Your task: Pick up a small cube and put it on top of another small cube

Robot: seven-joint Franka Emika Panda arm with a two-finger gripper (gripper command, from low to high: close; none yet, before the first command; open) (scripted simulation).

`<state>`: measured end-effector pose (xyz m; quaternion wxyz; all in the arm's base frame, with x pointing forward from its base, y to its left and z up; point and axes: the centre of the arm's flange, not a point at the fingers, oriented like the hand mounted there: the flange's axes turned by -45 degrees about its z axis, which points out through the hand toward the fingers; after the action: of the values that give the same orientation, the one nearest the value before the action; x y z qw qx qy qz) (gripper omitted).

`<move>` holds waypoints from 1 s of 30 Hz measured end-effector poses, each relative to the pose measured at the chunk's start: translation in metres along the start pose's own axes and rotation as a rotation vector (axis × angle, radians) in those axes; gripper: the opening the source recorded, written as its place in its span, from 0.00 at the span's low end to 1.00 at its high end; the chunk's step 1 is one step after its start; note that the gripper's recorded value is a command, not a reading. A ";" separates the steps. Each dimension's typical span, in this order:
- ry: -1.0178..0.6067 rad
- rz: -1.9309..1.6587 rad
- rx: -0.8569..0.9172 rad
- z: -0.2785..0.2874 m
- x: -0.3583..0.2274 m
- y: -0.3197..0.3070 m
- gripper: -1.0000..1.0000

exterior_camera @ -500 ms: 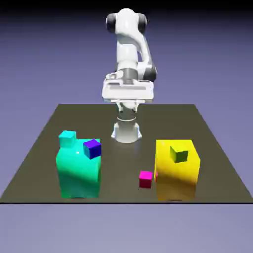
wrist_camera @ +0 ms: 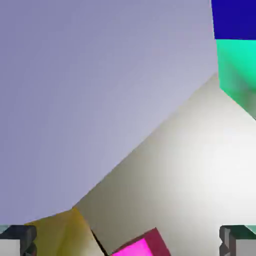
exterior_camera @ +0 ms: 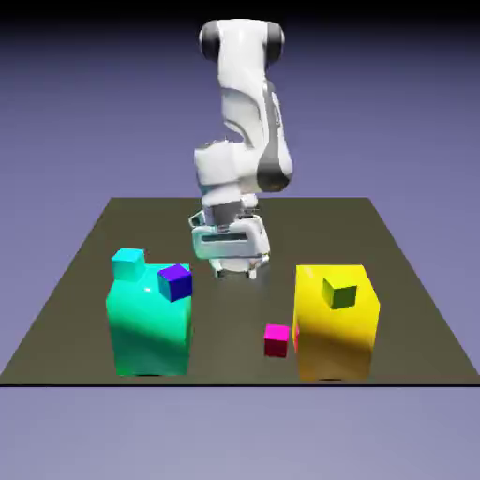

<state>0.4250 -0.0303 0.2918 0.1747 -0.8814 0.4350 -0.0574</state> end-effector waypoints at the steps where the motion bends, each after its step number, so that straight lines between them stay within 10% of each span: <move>1: -0.036 0.067 -0.001 0.010 0.000 0.004 0.50; 20: -0.475 0.902 -0.003 0.184 -0.034 0.040 0.50; 21: -0.474 0.902 -0.004 0.189 -0.036 0.040 0.00; 30: -0.462 0.838 0.028 0.105 -0.007 0.024 0.00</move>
<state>0.4290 -0.0110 0.1856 0.2868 -0.6175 0.7018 0.2098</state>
